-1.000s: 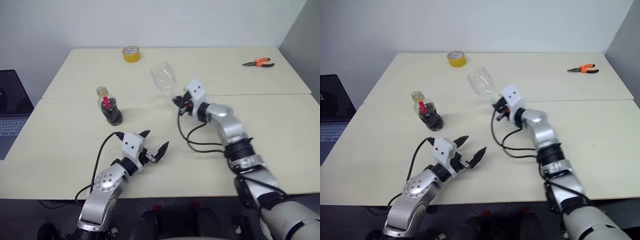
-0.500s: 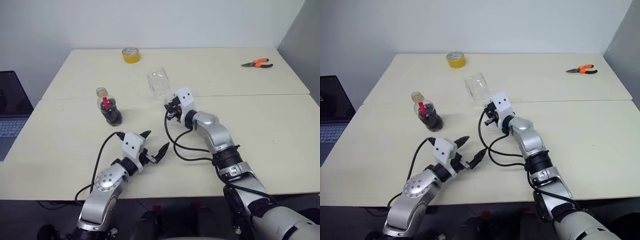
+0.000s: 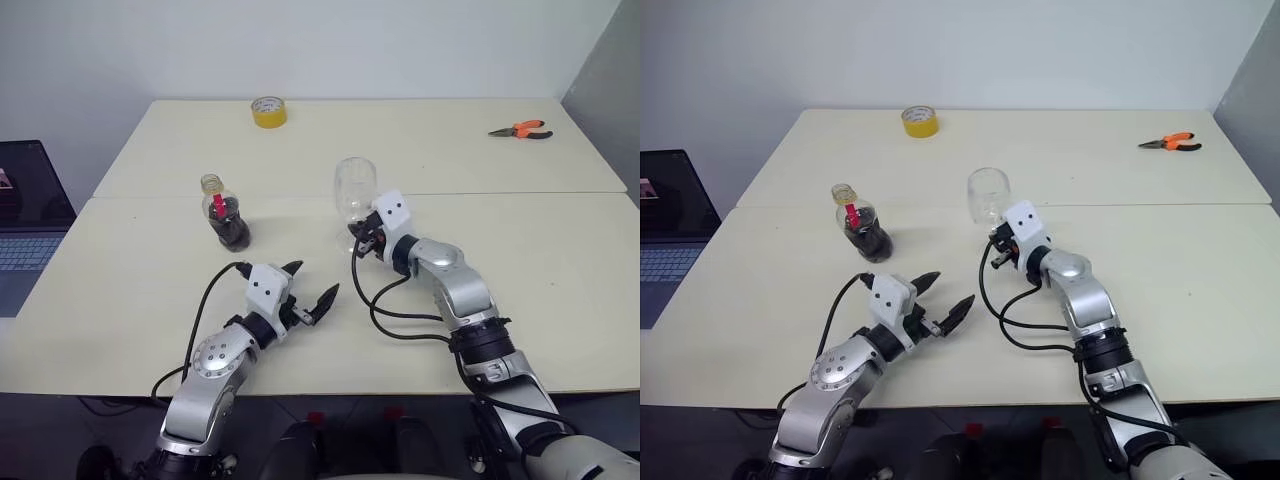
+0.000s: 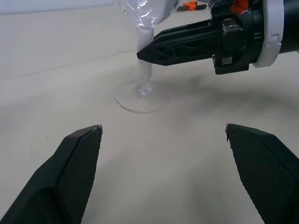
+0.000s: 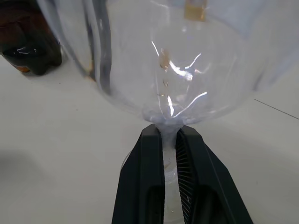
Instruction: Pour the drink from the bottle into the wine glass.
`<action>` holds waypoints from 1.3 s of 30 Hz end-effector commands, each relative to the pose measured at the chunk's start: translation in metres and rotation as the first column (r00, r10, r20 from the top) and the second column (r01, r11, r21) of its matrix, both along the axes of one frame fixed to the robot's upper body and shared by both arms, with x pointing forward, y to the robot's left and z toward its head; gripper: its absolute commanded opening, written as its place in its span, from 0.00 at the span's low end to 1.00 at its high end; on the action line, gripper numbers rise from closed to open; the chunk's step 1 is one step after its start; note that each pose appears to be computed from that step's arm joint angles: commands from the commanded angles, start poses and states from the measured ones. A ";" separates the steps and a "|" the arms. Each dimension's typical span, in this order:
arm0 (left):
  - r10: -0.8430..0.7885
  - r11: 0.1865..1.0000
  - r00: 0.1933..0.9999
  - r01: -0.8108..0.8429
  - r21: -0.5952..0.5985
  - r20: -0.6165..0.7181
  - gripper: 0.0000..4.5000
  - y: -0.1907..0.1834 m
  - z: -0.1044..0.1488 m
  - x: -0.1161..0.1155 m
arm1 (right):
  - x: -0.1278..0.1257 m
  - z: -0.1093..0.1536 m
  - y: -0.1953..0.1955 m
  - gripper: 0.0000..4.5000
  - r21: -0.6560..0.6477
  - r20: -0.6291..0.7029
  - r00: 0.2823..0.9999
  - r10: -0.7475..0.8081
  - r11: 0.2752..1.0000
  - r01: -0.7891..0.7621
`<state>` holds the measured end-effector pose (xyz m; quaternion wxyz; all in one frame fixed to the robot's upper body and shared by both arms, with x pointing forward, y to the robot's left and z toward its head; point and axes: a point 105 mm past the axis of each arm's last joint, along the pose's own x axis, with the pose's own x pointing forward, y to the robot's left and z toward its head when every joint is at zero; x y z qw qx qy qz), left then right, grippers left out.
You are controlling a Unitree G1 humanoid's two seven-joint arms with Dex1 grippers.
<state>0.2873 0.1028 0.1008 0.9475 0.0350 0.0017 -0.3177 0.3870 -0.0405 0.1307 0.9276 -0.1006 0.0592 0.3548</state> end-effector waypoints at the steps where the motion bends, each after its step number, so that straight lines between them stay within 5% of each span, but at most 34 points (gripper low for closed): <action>1: -0.008 1.000 0.999 0.008 -0.004 0.041 1.00 0.000 0.009 0.000 | -0.006 -0.020 0.001 0.03 -0.028 -0.082 0.997 0.012 1.000 -0.015; 5: -0.002 1.000 0.999 0.002 -0.004 0.043 1.00 0.001 0.009 0.000 | -0.004 -0.015 0.003 0.03 -0.021 -0.069 0.997 0.017 1.000 -0.019; 18: 0.133 0.988 0.990 -0.128 -0.083 0.055 1.00 0.029 0.018 0.005 | -0.011 0.004 -0.015 0.99 -0.009 -0.053 0.998 0.037 0.999 -0.037; 26: 0.272 0.942 0.962 -0.264 -0.205 0.014 1.00 0.075 0.027 -0.016 | -0.070 0.023 -0.090 0.99 -0.072 -0.142 0.965 0.222 0.970 -0.234; 28: 0.345 0.918 0.939 -0.336 -0.211 0.006 1.00 0.091 0.023 -0.021 | -0.084 0.048 -0.106 0.99 -0.061 -0.113 0.952 0.286 0.954 -0.294; 31: 0.467 0.864 0.884 -0.453 -0.218 0.013 1.00 0.113 0.020 -0.020 | -0.106 0.086 -0.101 0.99 -0.048 -0.030 0.906 0.422 0.905 -0.423; 39: 0.602 0.794 0.793 -0.579 -0.186 0.099 1.00 0.134 0.029 -0.002 | -0.102 0.111 -0.069 0.99 -0.085 0.082 0.888 0.453 0.891 -0.447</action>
